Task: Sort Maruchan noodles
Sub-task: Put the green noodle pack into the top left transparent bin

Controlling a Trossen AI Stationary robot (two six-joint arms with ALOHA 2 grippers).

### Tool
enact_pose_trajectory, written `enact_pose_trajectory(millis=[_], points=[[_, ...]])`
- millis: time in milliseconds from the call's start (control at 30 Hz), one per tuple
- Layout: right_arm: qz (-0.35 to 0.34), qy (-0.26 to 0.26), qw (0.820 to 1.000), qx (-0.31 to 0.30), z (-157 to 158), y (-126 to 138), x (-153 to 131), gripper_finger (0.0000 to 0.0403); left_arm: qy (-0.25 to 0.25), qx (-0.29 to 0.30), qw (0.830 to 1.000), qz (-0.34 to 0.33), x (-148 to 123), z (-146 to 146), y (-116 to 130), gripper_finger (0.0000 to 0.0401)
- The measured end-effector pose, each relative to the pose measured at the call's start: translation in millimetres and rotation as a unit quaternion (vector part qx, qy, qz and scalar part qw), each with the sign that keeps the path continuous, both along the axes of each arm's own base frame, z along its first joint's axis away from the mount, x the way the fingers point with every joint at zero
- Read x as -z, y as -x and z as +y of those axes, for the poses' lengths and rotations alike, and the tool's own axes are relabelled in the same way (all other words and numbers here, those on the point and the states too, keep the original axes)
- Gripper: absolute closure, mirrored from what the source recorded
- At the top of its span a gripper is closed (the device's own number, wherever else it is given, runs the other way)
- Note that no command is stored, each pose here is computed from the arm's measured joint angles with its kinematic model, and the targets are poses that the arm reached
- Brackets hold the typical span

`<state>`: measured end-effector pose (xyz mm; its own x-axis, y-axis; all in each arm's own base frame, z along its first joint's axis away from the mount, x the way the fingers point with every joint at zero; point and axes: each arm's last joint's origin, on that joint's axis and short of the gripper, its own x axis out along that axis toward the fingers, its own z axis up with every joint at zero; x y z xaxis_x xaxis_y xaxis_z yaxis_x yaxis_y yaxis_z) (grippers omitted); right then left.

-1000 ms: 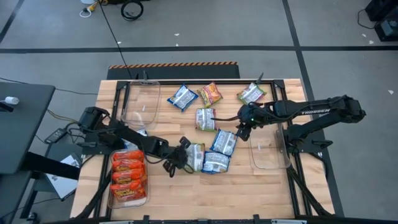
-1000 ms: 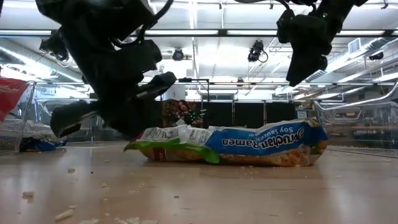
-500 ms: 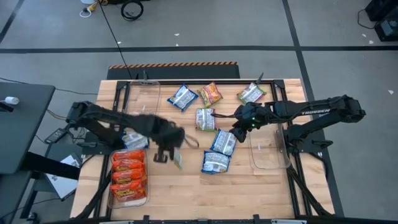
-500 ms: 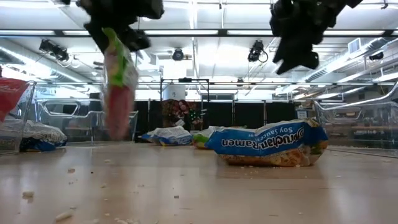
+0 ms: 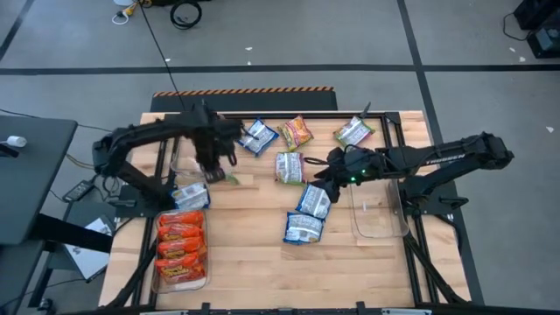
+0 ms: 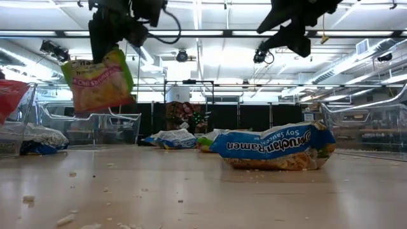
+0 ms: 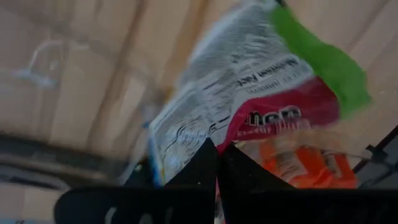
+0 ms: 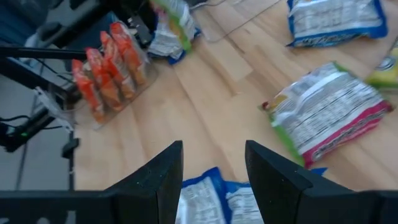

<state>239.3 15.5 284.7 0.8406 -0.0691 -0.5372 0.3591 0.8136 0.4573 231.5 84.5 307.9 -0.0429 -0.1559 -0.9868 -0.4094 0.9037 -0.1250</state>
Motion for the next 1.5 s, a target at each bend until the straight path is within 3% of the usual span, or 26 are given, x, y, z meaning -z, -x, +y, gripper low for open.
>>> enact_pose_trajectory(millis=[233,333,467,700,833,1133,1367,1500], points=[[-0.006,-0.023,1.0,-0.003,13,1,-1,0.0225,-0.026,-0.04,0.997,-0.055,-24,45,30,0.0394],[-0.007,-0.03,1.0,0.003,14,1,-1,0.0225,-0.058,-0.058,0.993,-0.083,-43,61,41,0.0394],[-0.008,-0.038,0.999,0.008,15,1,-1,0.0225,-0.121,-0.064,0.988,-0.071,-55,81,56,0.0394],[-0.009,0.003,1.0,0.018,10,1,-1,0.0225,-0.131,-0.093,0.987,0.009,-24,115,66,0.0394],[-0.009,0.04,0.999,0.035,1,0,-2,0.0225,-0.132,-0.092,0.987,0.016,6,138,62,0.0394],[-0.023,0.115,0.992,0.054,-21,-3,-7,0.0224,-0.049,-0.067,0.992,0.091,63,158,51,0.0394],[-0.034,0.145,0.987,0.063,-40,-4,-10,0.0224,-0.031,-0.056,0.984,0.169,66,154,55,0.0394],[-0.031,0.15,0.986,0.068,-51,-3,-10,0.0224,-0.062,-0.039,0.978,0.197,65,156,56,0.0394]])
